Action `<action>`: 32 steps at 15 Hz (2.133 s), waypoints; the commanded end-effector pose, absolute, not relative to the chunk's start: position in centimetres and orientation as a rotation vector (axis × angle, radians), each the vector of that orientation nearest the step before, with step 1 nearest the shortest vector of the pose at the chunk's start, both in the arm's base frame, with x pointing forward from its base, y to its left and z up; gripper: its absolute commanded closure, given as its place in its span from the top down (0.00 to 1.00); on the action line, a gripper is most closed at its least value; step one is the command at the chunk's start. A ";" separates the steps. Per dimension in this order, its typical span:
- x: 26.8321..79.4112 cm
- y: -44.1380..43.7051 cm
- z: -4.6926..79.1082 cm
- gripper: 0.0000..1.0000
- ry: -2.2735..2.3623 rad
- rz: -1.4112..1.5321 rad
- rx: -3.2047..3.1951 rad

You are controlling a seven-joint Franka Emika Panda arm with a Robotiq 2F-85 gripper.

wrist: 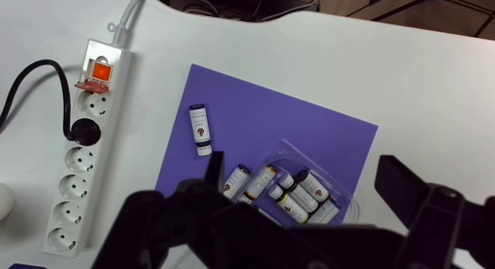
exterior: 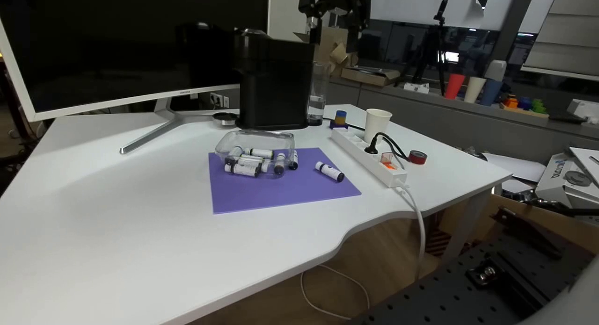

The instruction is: Put the bottle on the blue mat in the container

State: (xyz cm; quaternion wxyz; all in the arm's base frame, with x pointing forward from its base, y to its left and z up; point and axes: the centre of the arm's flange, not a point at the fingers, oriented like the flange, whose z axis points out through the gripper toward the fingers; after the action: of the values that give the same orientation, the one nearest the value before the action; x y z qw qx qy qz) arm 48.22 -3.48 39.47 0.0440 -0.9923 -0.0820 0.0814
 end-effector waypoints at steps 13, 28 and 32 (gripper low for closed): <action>48.9 -7.1 25.3 1.00 -0.253 -0.060 -3.200; 48.7 -9.4 16.4 1.00 -0.206 -0.015 -3.189; 49.0 -8.9 14.7 1.00 -0.235 0.026 -3.188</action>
State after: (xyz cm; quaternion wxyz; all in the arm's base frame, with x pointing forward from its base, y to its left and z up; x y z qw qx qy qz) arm 48.02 -8.88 15.89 -0.0241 -0.9973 -0.0690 0.0047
